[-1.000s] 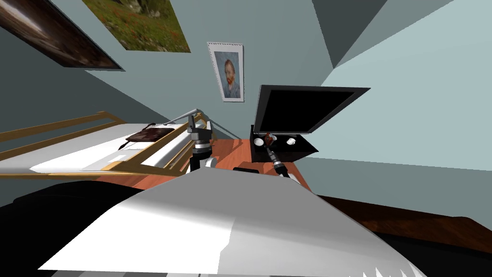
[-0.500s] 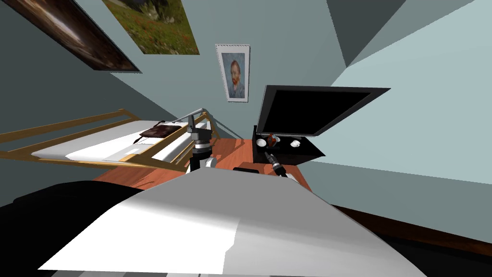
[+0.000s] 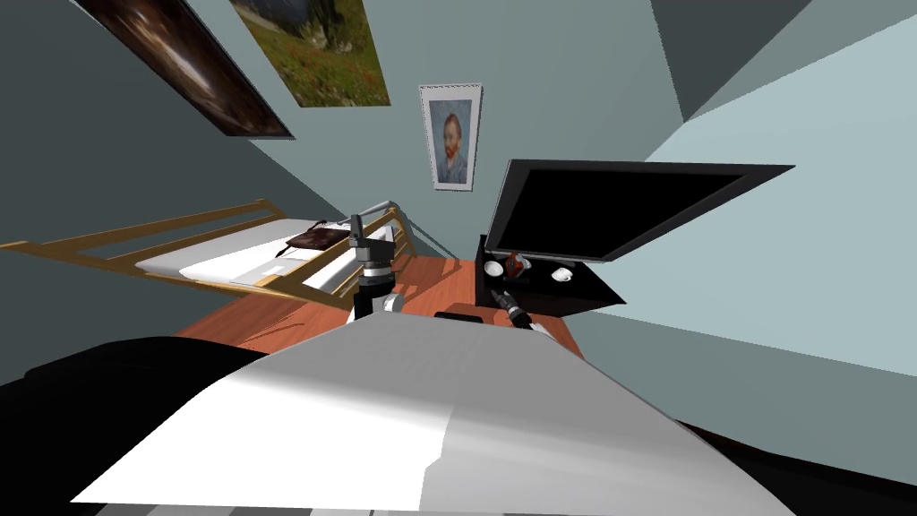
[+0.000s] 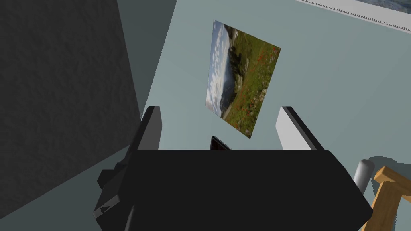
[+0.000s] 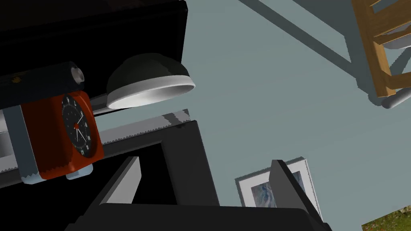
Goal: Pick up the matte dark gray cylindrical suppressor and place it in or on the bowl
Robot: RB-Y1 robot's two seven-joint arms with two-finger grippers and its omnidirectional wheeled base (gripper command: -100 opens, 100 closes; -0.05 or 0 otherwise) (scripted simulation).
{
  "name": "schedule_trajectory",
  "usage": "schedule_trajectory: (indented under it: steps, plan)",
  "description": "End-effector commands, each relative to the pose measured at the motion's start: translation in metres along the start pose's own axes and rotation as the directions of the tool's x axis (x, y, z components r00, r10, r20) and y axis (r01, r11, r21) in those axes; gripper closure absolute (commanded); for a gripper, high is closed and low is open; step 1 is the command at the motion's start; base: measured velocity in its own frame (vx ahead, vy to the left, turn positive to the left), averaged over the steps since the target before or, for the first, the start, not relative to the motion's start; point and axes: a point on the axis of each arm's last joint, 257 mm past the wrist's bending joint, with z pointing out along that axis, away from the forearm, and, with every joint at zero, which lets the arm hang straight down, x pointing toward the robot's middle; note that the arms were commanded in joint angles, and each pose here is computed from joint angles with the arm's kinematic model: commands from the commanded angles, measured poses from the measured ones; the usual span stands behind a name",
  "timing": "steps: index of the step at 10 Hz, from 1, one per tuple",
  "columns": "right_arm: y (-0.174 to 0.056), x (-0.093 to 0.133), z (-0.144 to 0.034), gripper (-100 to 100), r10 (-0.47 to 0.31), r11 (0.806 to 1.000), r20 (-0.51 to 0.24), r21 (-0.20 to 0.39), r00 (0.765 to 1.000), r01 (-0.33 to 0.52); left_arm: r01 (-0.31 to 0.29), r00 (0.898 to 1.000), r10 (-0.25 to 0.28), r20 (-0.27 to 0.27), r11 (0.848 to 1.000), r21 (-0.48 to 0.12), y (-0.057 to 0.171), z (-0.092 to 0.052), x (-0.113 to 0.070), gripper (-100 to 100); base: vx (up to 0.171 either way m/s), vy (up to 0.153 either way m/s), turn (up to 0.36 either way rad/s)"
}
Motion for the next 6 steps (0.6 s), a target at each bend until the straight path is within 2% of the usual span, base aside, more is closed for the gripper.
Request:
schedule_trajectory:
  steps: [1,2,3,4,5,6]
  plan:
    - [-0.013,0.019,-0.003,-100,-0.058,0.998,-0.050,0.018,0.997,0.059,0.000,1.000,0.000,0.000,1.000,0.000,0.000,0.000,0.000,0,0.027,0.025,-0.003]
    - [-0.013,0.019,-0.003,-100,-0.058,0.998,-0.050,0.018,0.997,0.059,0.000,1.000,0.000,0.000,1.000,0.000,0.000,0.000,0.000,0,0.011,0.011,-0.008]
    - [-0.014,0.027,0.000,-100,-0.158,0.987,-0.083,-0.004,0.984,0.158,0.000,1.000,0.000,0.000,1.000,0.000,0.000,0.000,0.000,0,0.017,0.023,0.208]
    - [-0.024,0.038,-0.004,-100,-0.156,0.987,-0.109,0.013,0.982,0.158,0.000,1.000,0.000,0.000,1.000,0.000,0.000,0.000,0.000,0,0.022,0.017,0.102]
    - [-0.029,0.045,-0.003,-100,-0.254,0.967,-0.142,-0.011,0.957,0.255,0.000,1.000,0.000,0.000,1.000,0.000,0.000,0.000,0.000,0,0.036,0.016,0.119]
    - [-0.040,0.057,-0.008,-100,-0.251,0.967,-0.170,0.005,0.953,0.256,0.000,1.000,0.000,0.000,1.000,0.000,0.000,0.000,0.000,0,0.034,0.015,0.097]
